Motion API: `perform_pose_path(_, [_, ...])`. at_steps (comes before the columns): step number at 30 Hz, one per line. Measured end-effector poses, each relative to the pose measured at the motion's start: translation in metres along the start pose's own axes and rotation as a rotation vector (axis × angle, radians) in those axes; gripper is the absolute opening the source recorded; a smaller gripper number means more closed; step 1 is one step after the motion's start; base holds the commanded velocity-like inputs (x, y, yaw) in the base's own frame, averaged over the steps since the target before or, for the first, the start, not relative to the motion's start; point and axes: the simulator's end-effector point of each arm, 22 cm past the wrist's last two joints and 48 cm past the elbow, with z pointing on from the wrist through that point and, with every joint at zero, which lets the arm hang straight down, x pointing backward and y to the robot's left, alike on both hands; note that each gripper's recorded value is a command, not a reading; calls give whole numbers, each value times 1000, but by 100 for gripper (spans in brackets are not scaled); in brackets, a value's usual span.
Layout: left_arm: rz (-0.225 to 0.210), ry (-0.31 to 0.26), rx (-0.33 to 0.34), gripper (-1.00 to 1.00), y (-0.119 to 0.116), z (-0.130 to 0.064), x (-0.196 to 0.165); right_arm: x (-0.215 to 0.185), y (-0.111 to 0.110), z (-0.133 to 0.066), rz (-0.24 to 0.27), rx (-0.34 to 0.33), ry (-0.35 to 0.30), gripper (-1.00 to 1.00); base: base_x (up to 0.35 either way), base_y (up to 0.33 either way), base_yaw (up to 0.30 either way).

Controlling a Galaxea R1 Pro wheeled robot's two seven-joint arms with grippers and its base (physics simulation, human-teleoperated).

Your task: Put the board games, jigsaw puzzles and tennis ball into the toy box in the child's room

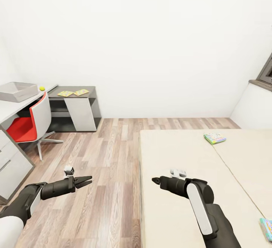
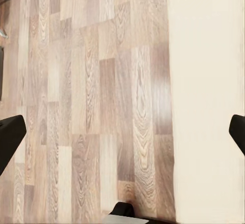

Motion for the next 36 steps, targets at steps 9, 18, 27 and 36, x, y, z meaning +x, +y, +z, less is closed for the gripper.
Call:
perform_pose_path(9, [0,0,0,100,0,0,0,0,0,0,0,0,-1,100,0,-182,0])
perform_pose_path(18, [0,0,0,100,0,0,0,-9,0,0,2,-1,-40,100,0,-182,0])
perform_pose_path(27, [0,0,0,100,0,0,0,-14,0,0,3,1,-63,100,0,-182,0])
perform_pose_path(36, [0,0,0,100,0,0,0,-14,0,0,4,-3,-64,100,0,-182,0])
